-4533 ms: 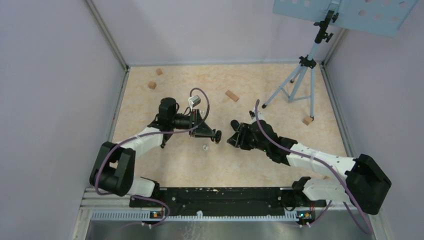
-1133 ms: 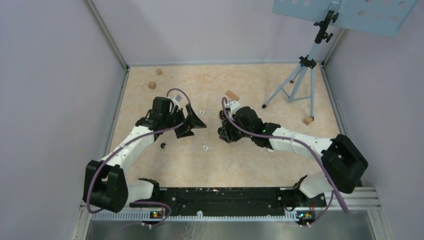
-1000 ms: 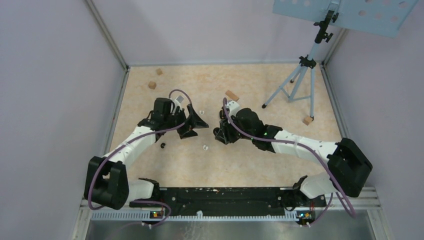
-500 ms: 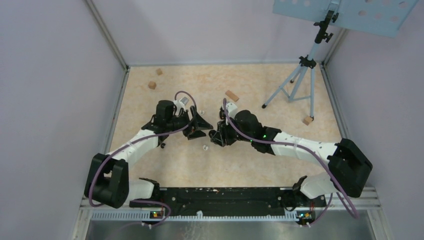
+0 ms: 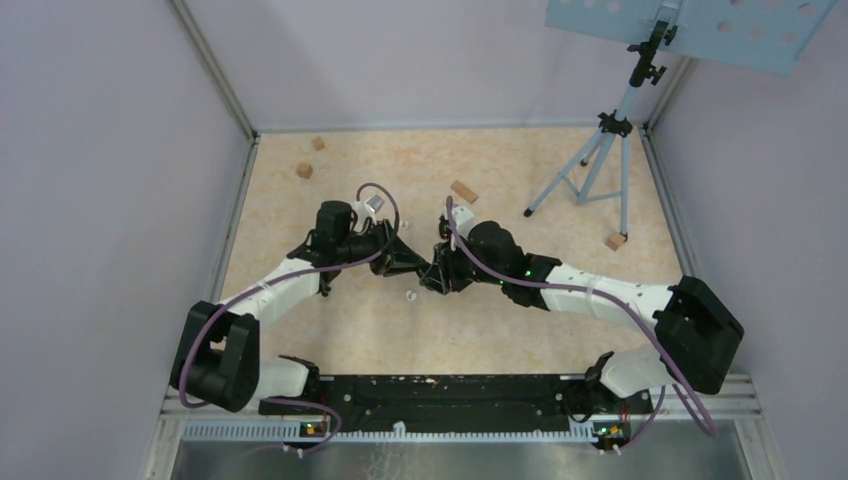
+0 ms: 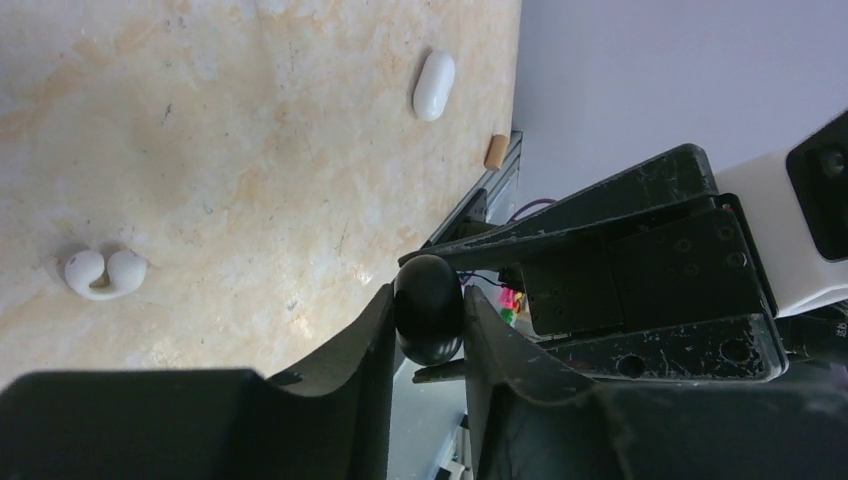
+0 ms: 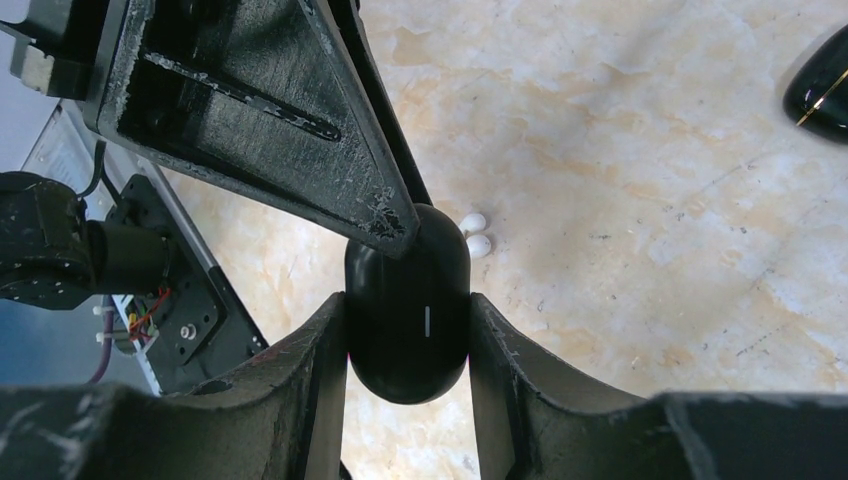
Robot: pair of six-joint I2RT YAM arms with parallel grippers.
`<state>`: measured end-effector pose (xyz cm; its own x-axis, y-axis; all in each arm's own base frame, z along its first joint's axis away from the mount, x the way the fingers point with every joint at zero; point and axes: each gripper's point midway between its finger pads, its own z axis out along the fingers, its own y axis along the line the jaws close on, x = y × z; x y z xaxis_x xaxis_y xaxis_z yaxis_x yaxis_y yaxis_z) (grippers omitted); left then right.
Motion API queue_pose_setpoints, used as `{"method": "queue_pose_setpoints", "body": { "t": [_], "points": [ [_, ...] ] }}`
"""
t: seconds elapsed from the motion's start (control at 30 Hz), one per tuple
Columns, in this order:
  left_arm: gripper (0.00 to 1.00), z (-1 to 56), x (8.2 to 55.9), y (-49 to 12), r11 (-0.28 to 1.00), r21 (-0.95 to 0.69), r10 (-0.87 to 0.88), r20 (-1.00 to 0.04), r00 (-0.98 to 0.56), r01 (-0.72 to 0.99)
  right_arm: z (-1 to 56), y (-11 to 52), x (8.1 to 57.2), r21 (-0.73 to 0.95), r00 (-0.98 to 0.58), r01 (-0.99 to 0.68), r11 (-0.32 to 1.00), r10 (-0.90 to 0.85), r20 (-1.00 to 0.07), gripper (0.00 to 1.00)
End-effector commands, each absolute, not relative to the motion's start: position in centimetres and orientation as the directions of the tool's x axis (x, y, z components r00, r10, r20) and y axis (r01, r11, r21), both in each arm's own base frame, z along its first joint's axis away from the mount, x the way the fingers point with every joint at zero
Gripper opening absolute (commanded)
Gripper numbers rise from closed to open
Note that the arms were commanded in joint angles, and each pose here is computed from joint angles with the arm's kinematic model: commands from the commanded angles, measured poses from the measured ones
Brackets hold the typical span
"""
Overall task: Insert the wireless bluetooth earbuds into the charging case
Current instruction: Pass from the right arm to the left, then pass from the left arm to the right
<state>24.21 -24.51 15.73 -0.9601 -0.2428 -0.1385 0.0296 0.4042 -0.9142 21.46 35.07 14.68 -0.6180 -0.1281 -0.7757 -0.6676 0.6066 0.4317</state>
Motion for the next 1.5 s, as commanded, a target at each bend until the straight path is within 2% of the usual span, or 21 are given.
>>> {"method": "queue_pose_setpoints", "body": {
  "t": [0.0, 0.07, 0.17, 0.23, 0.3, 0.4, 0.67, 0.9, 1.03, 1.3, 1.47],
  "points": [
    [0.25, 16.3, 24.0, -24.9, 0.376, -0.922, -0.210, -0.178, -0.961, 0.089, 16.8, 36.6, 21.8, 0.456, -0.592, -0.684, 0.569, -0.068, -0.803, 0.30],
    [0.15, 16.4, 24.0, -25.0, 0.371, -0.924, -0.203, -0.179, -0.963, 0.093, 16.7, 36.7, 21.8, 0.465, -0.598, -0.681, 0.566, -0.063, -0.799, 0.32],
    [0.05, 16.5, 24.0, -25.0, 0.371, -0.922, -0.190, -0.188, -0.964, 0.106, 17.0, 36.7, 21.8, 0.475, -0.605, -0.673, 0.567, -0.054, -0.794, 0.50],
    [0.00, 16.6, 24.0, -25.0, 0.376, -0.919, -0.181, -0.199, -0.963, 0.119, 17.6, 36.4, 21.9, 0.468, -0.601, -0.669, 0.577, -0.050, -0.798, 0.58],
    [0.00, 16.8, 24.0, -25.0, 0.378, -0.915, -0.168, -0.215, -0.962, 0.139, 18.1, 35.4, 22.3, 0.453, -0.599, -0.657, 0.603, -0.052, -0.799, 0.65],
    [0.00, 17.5, 23.9, -25.1, 0.362, -0.916, -0.145, -0.240, -0.960, 0.175, 20.1, 34.2, 22.1, 0.489, -0.597, -0.669, 0.560, -0.012, -0.802, 0.67],
    [0.00, 21.2, 22.0, -25.9, 0.182, -0.930, -0.012, -0.326, -0.945, 0.318, 22.6, 32.2, 20.2, 0.682, -0.693, -0.652, 0.331, 0.103, -0.713, 0.68],
    [0.00, 24.4, 21.2, -25.8, 0.112, -0.889, 0.009, -0.447, -0.895, 0.445, 24.7, 32.7, 18.1, 0.751, -0.739, -0.646, 0.133, 0.134, -0.660, 0.66],
    [0.00, 24.9, 21.2, -25.8, 0.106, -0.879, 0.006, -0.466, -0.885, 0.464, 24.7, 33.0, 17.7, 0.775, -0.763, -0.625, 0.088, 0.137, -0.631, 0.64],
    [0.00, 26.0, 20.6, -25.7, 0.075, -0.861, 0.012, -0.504, -0.864, 0.503, 24.2, 33.2, 17.5, 0.803, -0.791, -0.594, 0.040, 0.153, -0.593, 0.50],
    [0.00, 26.5, 20.1, -25.5, 0.064, -0.849, 0.014, -0.525, -0.851, 0.525, 24.1, 33.3, 17.5, 0.814, -0.803, -0.580, 0.016, 0.158, -0.575, 0.48]
  ]
}}
